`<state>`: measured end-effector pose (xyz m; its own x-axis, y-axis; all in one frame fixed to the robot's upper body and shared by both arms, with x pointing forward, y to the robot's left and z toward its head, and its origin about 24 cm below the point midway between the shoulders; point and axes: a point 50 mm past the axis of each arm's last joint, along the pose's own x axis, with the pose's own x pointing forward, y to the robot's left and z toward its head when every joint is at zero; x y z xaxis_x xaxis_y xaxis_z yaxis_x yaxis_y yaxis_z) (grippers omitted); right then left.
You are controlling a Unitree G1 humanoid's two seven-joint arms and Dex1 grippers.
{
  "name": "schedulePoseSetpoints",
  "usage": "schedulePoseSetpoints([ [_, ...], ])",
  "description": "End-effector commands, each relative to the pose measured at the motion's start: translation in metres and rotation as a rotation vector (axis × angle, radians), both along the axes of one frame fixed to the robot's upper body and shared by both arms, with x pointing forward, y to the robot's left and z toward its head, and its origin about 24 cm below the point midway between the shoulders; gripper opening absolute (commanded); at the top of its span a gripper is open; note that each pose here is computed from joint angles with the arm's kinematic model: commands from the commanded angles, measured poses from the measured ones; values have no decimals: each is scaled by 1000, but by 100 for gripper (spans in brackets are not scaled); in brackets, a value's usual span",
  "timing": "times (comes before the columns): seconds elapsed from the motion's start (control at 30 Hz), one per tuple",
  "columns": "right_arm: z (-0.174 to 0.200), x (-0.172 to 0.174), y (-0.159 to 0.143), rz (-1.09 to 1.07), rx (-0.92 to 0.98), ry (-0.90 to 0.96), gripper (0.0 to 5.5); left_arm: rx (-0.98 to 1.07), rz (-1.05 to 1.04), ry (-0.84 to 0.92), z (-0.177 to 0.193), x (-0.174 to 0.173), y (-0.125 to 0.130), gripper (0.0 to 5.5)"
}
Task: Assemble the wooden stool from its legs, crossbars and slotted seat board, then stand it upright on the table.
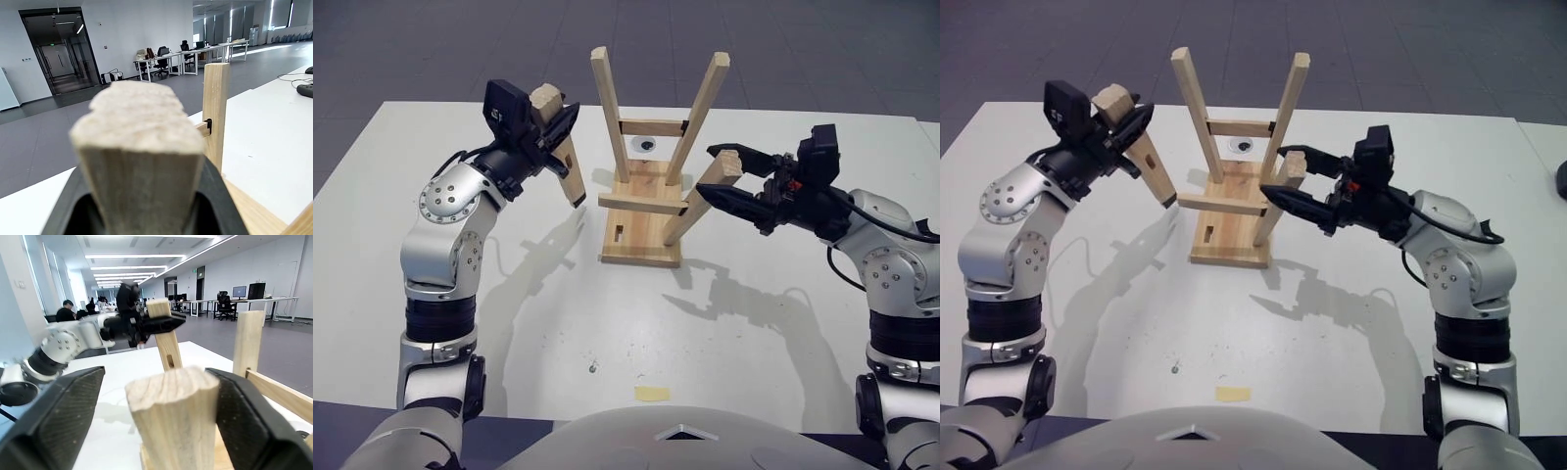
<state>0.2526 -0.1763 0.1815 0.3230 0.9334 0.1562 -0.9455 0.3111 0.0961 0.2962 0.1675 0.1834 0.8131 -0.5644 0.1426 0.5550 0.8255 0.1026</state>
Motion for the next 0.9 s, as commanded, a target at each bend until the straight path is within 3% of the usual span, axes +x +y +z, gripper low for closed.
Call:
schedulePoseSetpoints([
  [0.03,-5,-7,3,19,-74,8,295,-95,-63,-4,13,-4,-1,102],
  [0.13,-13,-12,10,18,-136,-6,246,-173,-89,5,20,-8,-4,102],
  [0.27,-20,-14,16,-55,-158,-50,225,-192,-13,49,18,-11,2,102],
  [0.6,-32,-20,23,-221,-78,-39,216,-411,197,217,3,-24,6,102],
  [0.9,-35,-20,26,-235,-68,-28,216,-324,214,307,-21,-18,8,102],
])
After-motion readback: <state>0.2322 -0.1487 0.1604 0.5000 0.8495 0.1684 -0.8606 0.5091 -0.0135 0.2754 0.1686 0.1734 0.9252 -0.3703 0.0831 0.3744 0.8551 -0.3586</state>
